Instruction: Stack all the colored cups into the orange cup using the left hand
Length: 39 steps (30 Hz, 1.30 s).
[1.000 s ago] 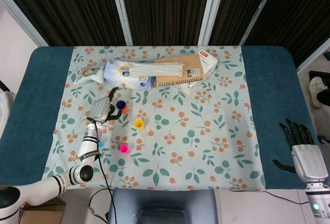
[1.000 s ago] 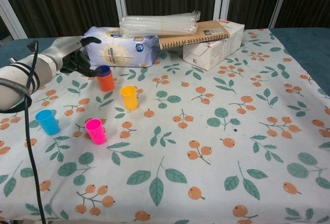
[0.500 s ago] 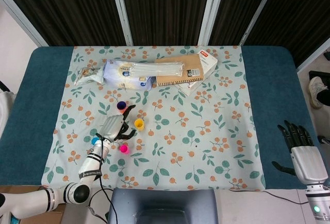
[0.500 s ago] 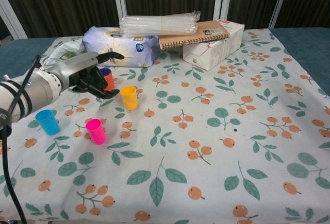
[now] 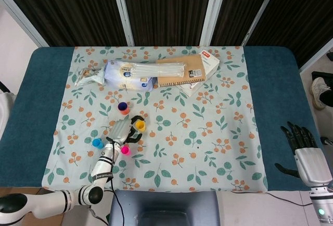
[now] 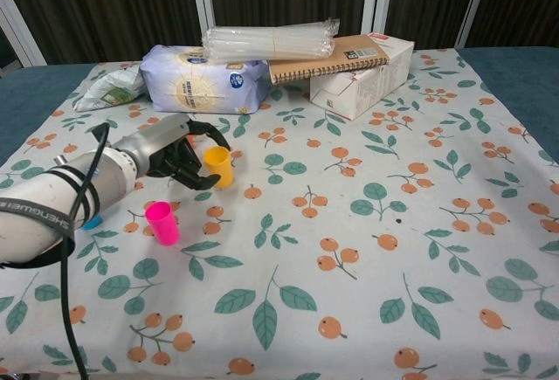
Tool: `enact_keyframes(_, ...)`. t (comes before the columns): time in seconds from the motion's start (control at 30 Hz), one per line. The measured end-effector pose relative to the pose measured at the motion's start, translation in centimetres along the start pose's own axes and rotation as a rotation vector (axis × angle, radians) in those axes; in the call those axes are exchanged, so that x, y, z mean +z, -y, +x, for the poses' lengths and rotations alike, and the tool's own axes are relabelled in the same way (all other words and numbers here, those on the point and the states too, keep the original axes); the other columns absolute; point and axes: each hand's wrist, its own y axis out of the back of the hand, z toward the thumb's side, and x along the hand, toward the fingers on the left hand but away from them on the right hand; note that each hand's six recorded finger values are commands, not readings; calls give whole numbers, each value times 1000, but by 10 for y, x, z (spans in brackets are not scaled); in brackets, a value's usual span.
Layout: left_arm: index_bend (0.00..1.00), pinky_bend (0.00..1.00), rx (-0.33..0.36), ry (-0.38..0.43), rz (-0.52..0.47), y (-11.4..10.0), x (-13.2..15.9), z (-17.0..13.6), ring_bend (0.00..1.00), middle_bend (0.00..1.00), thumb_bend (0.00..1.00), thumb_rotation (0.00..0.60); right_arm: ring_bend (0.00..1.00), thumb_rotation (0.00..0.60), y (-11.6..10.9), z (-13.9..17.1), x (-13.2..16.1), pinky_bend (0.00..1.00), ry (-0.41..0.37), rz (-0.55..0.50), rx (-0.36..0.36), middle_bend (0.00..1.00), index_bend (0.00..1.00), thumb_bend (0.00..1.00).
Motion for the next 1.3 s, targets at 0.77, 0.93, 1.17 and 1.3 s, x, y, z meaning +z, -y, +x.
enact_keyframes(0.77,589,1000,121,-13,-47,-32,-7,21,1000,1000,384,600,0,600,-1,1,-2,0,3,-2,0,0,0,125)
enact_keyframes(0.93,589,1000,209,-28,-65,-76,-11,31,1000,1000,382,600,0,600,-1,0,-2,0,6,-1,0,0,0,125)
enact_keyframes(1.17,591,1000,236,-53,-64,-96,-19,35,1000,1000,382,600,0,600,0,-1,-1,0,5,3,5,0,0,125)
enact_keyframes(1.3,594,1000,212,-89,-33,-93,-35,34,1000,1000,381,600,0,600,0,-1,-1,0,7,4,3,0,0,125)
